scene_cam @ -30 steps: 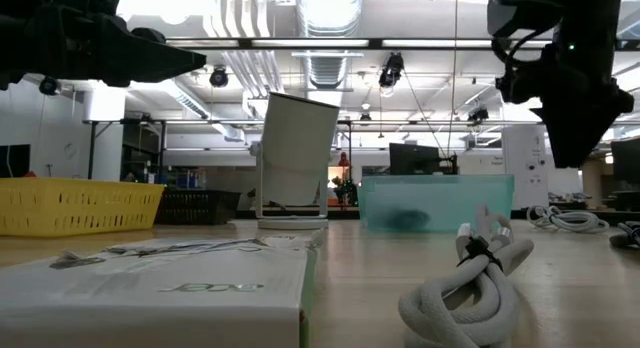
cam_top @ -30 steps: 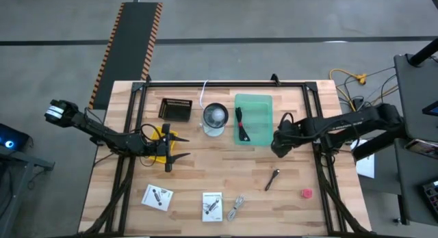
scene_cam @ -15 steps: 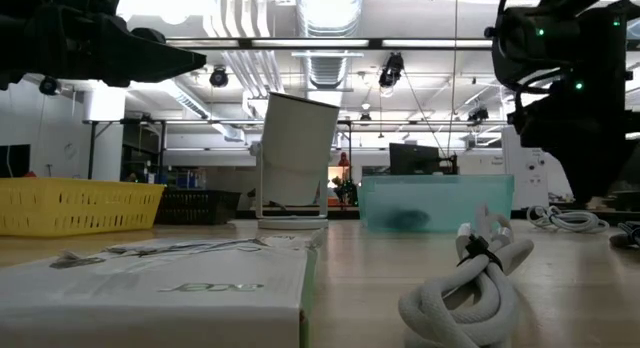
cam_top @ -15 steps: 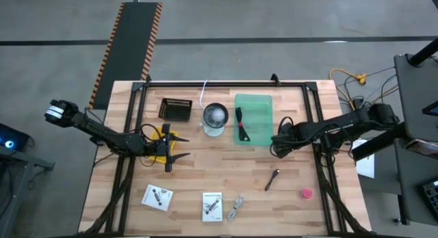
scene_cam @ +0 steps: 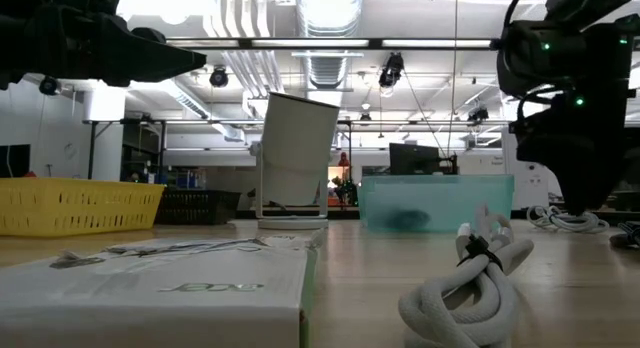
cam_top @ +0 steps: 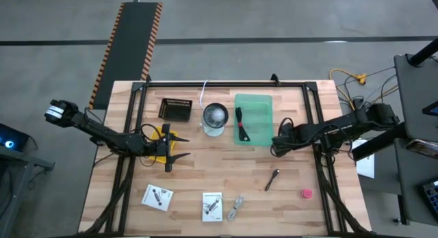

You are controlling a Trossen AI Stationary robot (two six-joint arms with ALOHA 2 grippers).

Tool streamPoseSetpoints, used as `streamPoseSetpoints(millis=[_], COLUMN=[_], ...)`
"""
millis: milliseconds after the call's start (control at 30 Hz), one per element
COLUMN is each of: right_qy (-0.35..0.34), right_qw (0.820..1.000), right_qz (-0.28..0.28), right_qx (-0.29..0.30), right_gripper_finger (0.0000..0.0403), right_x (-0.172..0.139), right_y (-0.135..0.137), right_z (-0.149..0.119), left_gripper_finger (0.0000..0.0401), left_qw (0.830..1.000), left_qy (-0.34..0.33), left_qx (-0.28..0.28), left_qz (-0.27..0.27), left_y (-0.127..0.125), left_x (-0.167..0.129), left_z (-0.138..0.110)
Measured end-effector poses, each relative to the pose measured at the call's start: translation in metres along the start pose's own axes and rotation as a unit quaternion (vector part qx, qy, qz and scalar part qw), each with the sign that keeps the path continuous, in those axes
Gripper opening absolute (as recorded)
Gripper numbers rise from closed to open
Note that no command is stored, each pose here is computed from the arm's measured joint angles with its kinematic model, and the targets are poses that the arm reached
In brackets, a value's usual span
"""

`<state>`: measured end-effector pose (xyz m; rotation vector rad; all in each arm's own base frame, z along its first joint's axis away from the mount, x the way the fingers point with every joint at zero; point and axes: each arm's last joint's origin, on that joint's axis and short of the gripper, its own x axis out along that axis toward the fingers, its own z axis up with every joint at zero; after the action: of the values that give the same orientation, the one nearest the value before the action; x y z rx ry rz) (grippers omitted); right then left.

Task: Pick and place items into bin
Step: Put the top white charger cable into the green bin

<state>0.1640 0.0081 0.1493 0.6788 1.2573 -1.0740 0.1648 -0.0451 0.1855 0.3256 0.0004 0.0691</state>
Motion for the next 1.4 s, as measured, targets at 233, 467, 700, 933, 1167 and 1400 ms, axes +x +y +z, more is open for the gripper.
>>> streamPoseSetpoints(millis=[233, 467, 700, 933, 1167, 1400], right_qy=[-0.002, 0.000, 0.004, 0.017, 0.016, 0.026], right_qw=[1.000, 1.000, 1.000, 0.999, 0.999, 0.998], right_qz=[0.016, 0.020, 0.026, 0.033, 0.037, 0.041], right_qx=[0.008, 0.005, 0.004, -0.011, -0.021, -0.026], right_gripper_finger=[0.0159, 0.0147, 0.0123, 0.0091, 0.0048, 0.0015], right_x=[0.013, 0.012, 0.013, 0.014, 0.014, 0.014], right_y=[-0.002, -0.001, 0.000, 0.000, 0.001, 0.001], right_z=[-0.004, -0.004, -0.004, -0.005, -0.005, -0.006], left_gripper_finger=[0.0216, 0.0216, 0.0216, 0.0216, 0.0216, 0.0216], left_qw=[1.000, 1.000, 1.000, 1.000, 1.000, 1.000], left_qy=[0.000, 0.000, 0.000, 0.000, 0.000, 0.000], left_qx=[0.000, 0.000, 0.000, 0.000, 0.000, 0.000], left_qz=[0.000, 0.000, 0.000, 0.000, 0.000, 0.000], left_y=[0.000, 0.000, 0.000, 0.000, 0.000, 0.000], left_x=[0.000, 0.000, 0.000, 0.000, 0.000, 0.000], left_z=[0.000, 0.000, 0.000, 0.000, 0.000, 0.000])
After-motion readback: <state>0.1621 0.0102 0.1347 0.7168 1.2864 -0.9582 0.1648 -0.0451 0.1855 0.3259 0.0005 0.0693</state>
